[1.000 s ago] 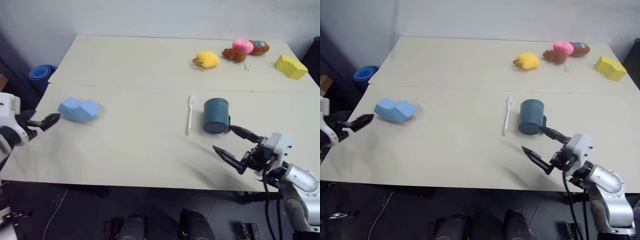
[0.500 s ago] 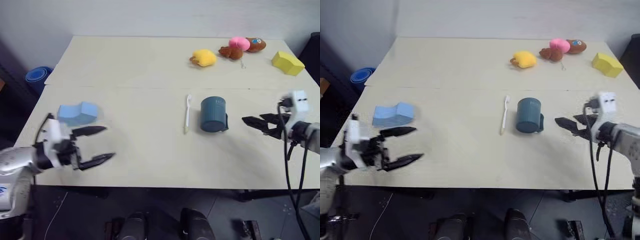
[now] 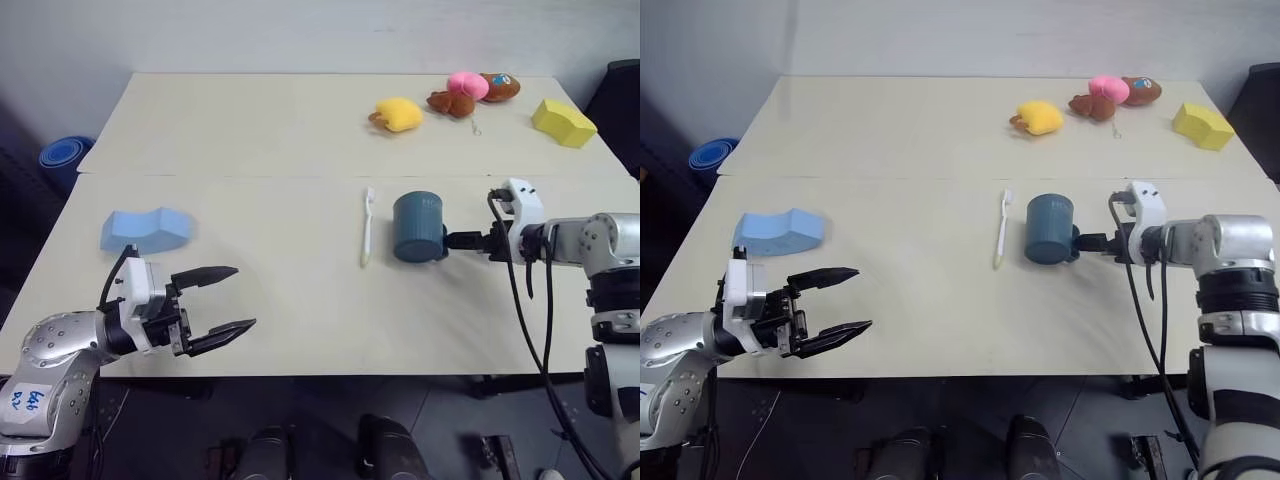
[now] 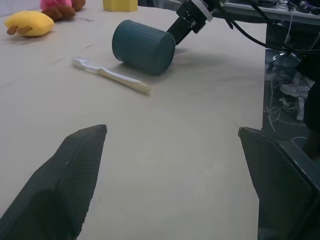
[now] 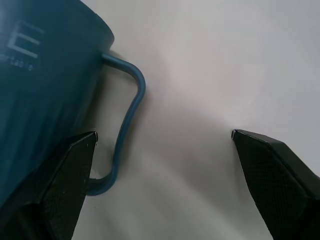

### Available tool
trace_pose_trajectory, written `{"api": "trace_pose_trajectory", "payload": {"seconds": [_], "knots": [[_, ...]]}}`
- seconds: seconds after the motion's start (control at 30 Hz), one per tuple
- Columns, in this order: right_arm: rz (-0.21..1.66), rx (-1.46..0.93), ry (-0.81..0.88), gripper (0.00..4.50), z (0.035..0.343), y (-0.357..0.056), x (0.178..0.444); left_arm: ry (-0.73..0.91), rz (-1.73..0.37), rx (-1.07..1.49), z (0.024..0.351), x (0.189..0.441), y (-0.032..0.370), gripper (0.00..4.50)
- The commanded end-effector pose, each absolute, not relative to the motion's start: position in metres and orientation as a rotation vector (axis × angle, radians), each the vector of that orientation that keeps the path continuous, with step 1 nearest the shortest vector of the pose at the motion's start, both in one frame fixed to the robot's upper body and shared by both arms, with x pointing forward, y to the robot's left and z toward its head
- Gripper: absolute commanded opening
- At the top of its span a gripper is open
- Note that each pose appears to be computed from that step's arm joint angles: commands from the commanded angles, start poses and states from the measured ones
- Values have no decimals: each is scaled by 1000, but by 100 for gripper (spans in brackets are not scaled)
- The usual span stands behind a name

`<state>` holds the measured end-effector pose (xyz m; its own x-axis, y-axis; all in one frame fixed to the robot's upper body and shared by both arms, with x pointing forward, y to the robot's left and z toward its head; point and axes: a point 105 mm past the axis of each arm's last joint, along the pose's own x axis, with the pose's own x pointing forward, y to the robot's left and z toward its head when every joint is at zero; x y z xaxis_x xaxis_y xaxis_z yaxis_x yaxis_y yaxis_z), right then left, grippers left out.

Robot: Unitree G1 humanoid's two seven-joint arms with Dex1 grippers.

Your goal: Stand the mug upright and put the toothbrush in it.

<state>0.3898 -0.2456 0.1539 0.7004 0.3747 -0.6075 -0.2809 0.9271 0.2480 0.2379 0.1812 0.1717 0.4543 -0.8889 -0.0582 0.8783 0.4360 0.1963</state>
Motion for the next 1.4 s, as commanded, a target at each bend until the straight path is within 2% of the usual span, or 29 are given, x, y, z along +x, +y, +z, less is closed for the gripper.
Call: {"api": "trace_pose_trajectory", "payload": {"seconds": [0.03, 0.1, 0.2, 0.33, 0.57, 0.67, 0.83, 0.9, 1.07, 1.23, 1.4], "knots": [[401, 99, 811, 450, 137, -233, 392, -88, -1113, 228, 174, 235, 176, 447], [433, 56, 844, 450, 135, -228, 394, -86, -1115, 232, 172, 237, 175, 447], [507, -29, 894, 386, 129, -219, 393, -87, -1117, 234, 170, 239, 174, 450], [546, -60, 919, 250, 124, -207, 395, -87, -1120, 232, 168, 242, 172, 450], [543, 18, 899, 11, 123, -203, 398, -85, -1096, 222, 165, 243, 176, 450], [557, 42, 871, 4, 129, -205, 399, -84, -1094, 221, 163, 244, 177, 450], [726, 110, 656, 4, 163, -200, 399, -90, -1083, 212, 163, 246, 177, 450], [792, 74, 482, 4, 181, -196, 399, -97, -1067, 205, 163, 247, 177, 450], [891, 37, -158, 4, 228, -159, 383, -124, -1007, 178, 163, 252, 178, 450], [880, -62, -397, 4, 208, -108, 367, -142, -953, 167, 160, 258, 179, 450], [900, -196, -454, 4, 172, -72, 361, -139, -938, 162, 158, 259, 180, 450]]}}
